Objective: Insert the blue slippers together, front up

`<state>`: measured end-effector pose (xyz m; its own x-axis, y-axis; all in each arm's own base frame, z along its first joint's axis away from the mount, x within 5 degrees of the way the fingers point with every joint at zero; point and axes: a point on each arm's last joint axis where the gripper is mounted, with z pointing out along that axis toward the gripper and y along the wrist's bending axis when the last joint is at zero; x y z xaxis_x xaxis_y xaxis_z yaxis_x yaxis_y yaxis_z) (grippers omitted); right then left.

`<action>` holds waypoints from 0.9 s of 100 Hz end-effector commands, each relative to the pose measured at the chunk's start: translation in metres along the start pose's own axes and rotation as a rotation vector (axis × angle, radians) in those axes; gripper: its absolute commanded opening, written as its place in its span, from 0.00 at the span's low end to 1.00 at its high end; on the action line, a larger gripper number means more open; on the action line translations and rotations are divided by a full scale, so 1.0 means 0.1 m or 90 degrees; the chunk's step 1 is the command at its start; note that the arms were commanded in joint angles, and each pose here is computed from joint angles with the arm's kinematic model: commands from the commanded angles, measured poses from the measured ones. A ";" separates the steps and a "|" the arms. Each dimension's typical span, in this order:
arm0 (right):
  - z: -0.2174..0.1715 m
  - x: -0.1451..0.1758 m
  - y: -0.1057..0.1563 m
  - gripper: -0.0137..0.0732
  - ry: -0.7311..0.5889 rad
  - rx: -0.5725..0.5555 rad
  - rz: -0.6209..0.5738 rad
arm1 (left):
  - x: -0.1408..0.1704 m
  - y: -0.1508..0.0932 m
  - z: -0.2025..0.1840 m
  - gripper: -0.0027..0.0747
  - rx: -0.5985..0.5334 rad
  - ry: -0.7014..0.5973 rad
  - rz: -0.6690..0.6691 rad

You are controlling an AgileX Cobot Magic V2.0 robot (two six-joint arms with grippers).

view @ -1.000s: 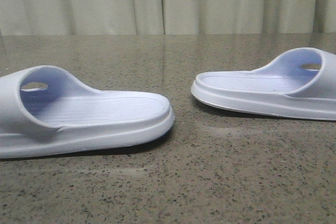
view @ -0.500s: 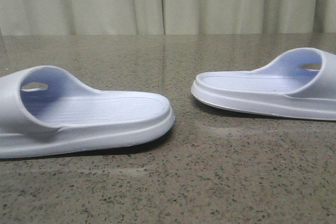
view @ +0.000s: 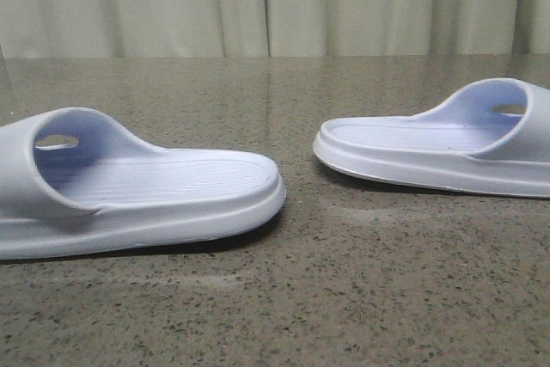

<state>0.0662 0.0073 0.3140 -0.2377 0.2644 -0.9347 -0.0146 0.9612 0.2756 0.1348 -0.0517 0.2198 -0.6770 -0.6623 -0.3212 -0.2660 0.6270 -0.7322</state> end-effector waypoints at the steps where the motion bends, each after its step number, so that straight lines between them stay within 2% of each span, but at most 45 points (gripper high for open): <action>1: -0.01 -0.17 0.03 0.64 -0.062 -0.005 0.000 | 0.10 0.00 0.02 0.62 -0.011 0.076 -0.012; 11: -0.01 -0.17 0.03 0.64 -0.062 -0.005 0.000 | 0.10 0.00 0.02 0.58 -0.011 0.076 -0.012; 26: -0.01 -0.17 0.03 0.64 -0.062 -0.005 0.000 | 0.10 0.01 0.02 0.44 -0.012 0.074 -0.010; 51: -0.01 -0.17 0.03 0.64 -0.062 -0.005 0.000 | 0.10 0.00 0.02 0.05 -0.011 0.072 -0.010; 90: -0.01 -0.19 0.03 0.64 -0.077 -0.007 -0.001 | 0.06 -0.05 0.02 0.06 0.021 0.051 -0.045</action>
<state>0.0664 0.0072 0.3148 -0.2285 0.2651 -0.9367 -0.0157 0.9611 0.2758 0.1305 -0.0568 0.2150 -0.7169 -0.6528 -0.2448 -0.2943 0.6016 -0.7426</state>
